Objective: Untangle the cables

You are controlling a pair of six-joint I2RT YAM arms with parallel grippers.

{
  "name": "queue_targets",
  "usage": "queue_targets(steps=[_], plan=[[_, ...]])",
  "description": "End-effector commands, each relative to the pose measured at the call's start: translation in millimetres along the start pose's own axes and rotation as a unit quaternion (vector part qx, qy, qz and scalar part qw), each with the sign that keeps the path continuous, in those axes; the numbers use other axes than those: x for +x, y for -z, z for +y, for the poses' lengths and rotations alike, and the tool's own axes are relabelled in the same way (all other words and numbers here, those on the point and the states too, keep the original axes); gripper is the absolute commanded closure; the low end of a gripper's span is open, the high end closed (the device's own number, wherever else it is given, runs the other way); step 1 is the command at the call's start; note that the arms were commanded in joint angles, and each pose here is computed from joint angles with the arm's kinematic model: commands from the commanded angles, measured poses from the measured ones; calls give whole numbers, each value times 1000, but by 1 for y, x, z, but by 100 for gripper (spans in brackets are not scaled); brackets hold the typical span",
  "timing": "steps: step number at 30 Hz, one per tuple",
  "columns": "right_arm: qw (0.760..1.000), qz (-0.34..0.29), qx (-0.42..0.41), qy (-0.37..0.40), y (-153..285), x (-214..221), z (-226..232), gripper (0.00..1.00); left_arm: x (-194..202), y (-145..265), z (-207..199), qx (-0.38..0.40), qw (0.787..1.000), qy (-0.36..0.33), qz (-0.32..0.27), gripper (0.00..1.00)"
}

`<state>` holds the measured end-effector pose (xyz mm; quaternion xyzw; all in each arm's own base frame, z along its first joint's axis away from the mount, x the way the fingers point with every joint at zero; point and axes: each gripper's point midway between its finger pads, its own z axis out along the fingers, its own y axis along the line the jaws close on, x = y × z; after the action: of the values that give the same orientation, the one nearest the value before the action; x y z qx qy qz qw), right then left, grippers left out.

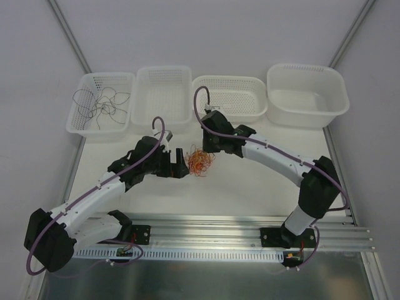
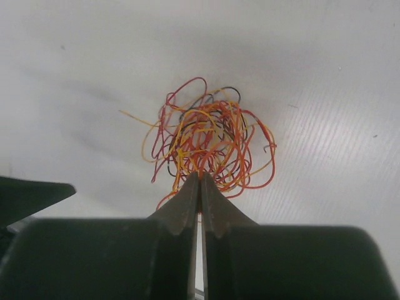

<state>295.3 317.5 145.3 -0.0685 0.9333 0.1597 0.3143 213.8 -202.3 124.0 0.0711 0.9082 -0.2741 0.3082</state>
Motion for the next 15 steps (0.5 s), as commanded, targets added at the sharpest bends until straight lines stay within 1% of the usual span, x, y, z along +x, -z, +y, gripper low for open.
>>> queue_targets(steps=[1,3,7,12,15], plan=[[996,-64,-56,37,58,-39,25,99,-28,17,-28,48,998,-13,-43,1],[994,-63,-83,45,65,-36,32,99,-29,20,-35,64,997,-22,-41,1],[984,-84,-150,48,94,-40,52,99,-29,20,-38,70,997,-20,-39,1],[977,-89,-183,63,106,-37,61,99,-31,11,-32,57,997,3,-47,1],[975,-88,-190,72,110,-32,65,99,-35,5,-36,64,996,19,-53,1]])
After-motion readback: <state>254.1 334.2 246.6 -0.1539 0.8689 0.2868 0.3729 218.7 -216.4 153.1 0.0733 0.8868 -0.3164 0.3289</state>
